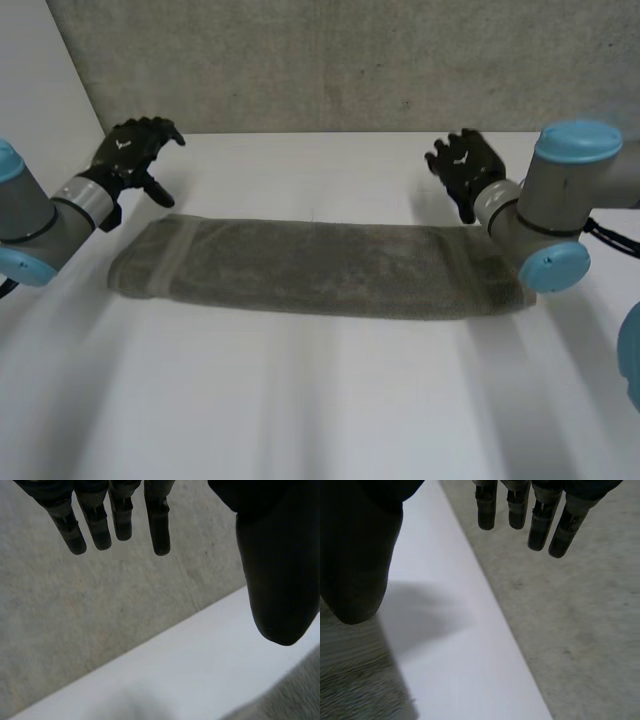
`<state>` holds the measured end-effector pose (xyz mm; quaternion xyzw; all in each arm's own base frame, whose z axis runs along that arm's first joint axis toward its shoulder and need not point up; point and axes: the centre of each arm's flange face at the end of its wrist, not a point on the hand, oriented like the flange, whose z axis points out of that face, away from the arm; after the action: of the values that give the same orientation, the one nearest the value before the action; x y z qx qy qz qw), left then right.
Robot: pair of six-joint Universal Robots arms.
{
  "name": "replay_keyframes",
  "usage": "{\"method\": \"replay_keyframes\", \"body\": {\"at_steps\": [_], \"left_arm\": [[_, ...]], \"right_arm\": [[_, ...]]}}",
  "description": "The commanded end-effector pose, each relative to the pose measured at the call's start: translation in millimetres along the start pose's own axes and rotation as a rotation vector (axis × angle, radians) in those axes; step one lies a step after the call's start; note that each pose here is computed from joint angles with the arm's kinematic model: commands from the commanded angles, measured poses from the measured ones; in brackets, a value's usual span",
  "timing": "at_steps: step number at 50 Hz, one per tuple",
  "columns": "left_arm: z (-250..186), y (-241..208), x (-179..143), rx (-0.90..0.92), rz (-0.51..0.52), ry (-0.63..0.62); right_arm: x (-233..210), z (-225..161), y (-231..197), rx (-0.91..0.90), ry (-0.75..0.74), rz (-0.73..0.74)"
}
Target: Fold the towel.
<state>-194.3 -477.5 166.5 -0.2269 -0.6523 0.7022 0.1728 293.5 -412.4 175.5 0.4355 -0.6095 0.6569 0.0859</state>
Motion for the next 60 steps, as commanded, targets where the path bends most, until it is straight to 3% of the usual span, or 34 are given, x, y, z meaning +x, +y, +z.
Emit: {"method": "replay_keyframes", "body": {"at_steps": [1, 11, 18, 24, 31, 40, 60], "left_arm": [[-12.8, -44.1, 0.1, 0.012, 0.004, -0.072], [-61.8, -107.4, 27.7, 0.012, -0.002, -0.076], [-91.6, -121.2, 48.3, 0.006, -0.007, -0.077], [-110.8, -106.5, 54.4, -0.057, -0.037, -0.135], [-119.5, -82.8, 56.6, -0.112, -0.087, -0.185], [-116.0, -50.0, 49.5, -0.026, -0.164, -0.217], [-119.5, -32.7, 51.4, -0.001, -0.174, -0.22]], "right_arm": [[41.6, -19.4, -45.7, 0.077, 0.085, 0.147], [72.0, -97.3, -94.6, 0.05, 0.06, 0.223], [59.2, -133.0, -84.4, -0.108, -0.039, 0.255], [21.9, -161.5, -50.1, -0.276, -0.17, 0.278], [5.9, -157.6, 0.4, -0.331, -0.141, 0.297], [-8.0, -132.1, 59.0, -0.321, -0.052, 0.273], [-7.6, -113.7, 85.4, -0.265, -0.018, 0.272]]}}
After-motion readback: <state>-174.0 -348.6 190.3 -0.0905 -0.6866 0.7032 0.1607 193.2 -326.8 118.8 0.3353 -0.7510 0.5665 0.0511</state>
